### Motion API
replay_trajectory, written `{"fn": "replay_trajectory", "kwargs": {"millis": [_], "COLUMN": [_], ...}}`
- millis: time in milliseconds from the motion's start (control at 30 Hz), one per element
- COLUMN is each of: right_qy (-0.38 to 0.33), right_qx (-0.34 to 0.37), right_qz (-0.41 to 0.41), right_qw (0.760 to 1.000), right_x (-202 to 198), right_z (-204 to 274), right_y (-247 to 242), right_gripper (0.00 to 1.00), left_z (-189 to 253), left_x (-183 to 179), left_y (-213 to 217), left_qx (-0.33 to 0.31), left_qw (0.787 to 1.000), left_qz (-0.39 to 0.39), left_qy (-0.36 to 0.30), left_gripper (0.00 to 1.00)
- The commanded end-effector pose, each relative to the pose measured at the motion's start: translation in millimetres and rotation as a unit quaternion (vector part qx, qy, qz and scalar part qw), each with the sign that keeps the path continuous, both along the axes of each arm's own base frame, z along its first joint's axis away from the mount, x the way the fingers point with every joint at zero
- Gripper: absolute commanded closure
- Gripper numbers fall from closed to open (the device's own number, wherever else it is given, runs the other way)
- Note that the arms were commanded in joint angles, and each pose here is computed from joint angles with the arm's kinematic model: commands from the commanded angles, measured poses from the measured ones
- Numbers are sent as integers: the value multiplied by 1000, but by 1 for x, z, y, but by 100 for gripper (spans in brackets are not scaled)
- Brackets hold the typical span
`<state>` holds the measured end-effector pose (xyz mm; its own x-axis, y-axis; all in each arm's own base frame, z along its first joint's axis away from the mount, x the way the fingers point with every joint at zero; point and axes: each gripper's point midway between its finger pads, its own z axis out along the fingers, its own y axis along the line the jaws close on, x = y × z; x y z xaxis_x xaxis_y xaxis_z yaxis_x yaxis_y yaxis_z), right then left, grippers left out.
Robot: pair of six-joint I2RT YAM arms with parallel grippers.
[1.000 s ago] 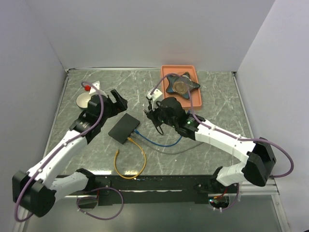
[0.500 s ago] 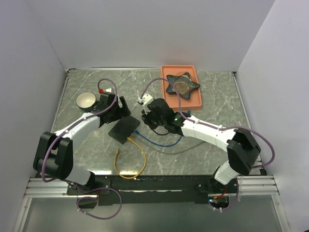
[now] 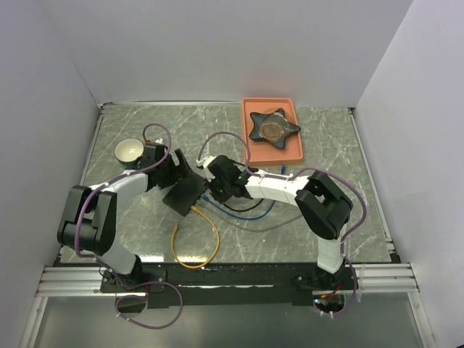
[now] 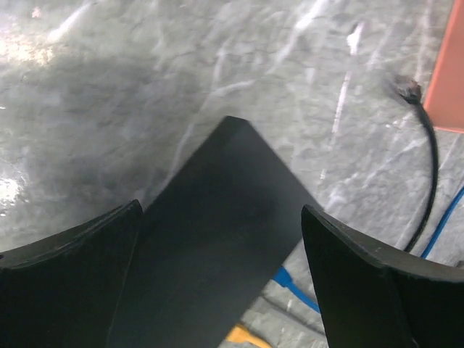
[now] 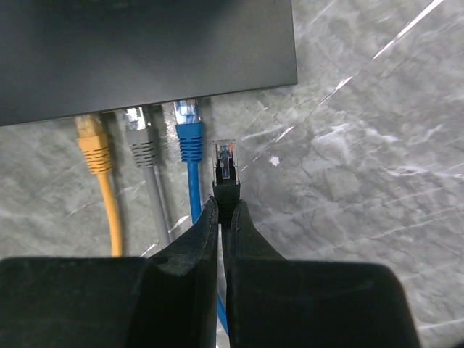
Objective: Insert the plug into the switch port
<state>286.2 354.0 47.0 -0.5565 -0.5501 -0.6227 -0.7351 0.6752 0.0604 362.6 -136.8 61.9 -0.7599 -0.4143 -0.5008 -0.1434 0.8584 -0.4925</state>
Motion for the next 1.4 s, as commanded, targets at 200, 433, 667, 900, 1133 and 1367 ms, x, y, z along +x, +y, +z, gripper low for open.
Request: {"fn": "replay_trajectory", "kwargs": {"millis": [200, 433, 667, 900, 1133, 1367], "right_qy": [-2, 0, -1, -8, -5, -12], "right_qx": [-3, -3, -3, -5, 4, 6], "right_qz": [-22, -25, -29, -40, -42, -46], "right_qw": [1000, 1000, 1000, 999, 999, 999], "right_x": [13, 13, 15, 22, 26, 33], "right_z": [3, 0, -3, -5, -5, -1], "right_y": [9, 9, 10, 11, 21, 25], "right_gripper": [100, 100, 100, 100, 100, 100], "left_z": [-12, -16, -19, -19, -20, -18], "left_x": [9, 8, 6, 6, 4, 4], "left_y": [-7, -11, -15, -17, -19, -22], "left_qx": [-41, -50, -58, -64, -70, -76], "left_qw": [999, 998, 997, 997, 996, 995], "left_qz": [-24, -33, -41, -46, -51, -56], "left_qy": [-2, 3, 8, 8, 11, 10], "left_gripper": [5, 7, 11, 13, 15, 17]}}
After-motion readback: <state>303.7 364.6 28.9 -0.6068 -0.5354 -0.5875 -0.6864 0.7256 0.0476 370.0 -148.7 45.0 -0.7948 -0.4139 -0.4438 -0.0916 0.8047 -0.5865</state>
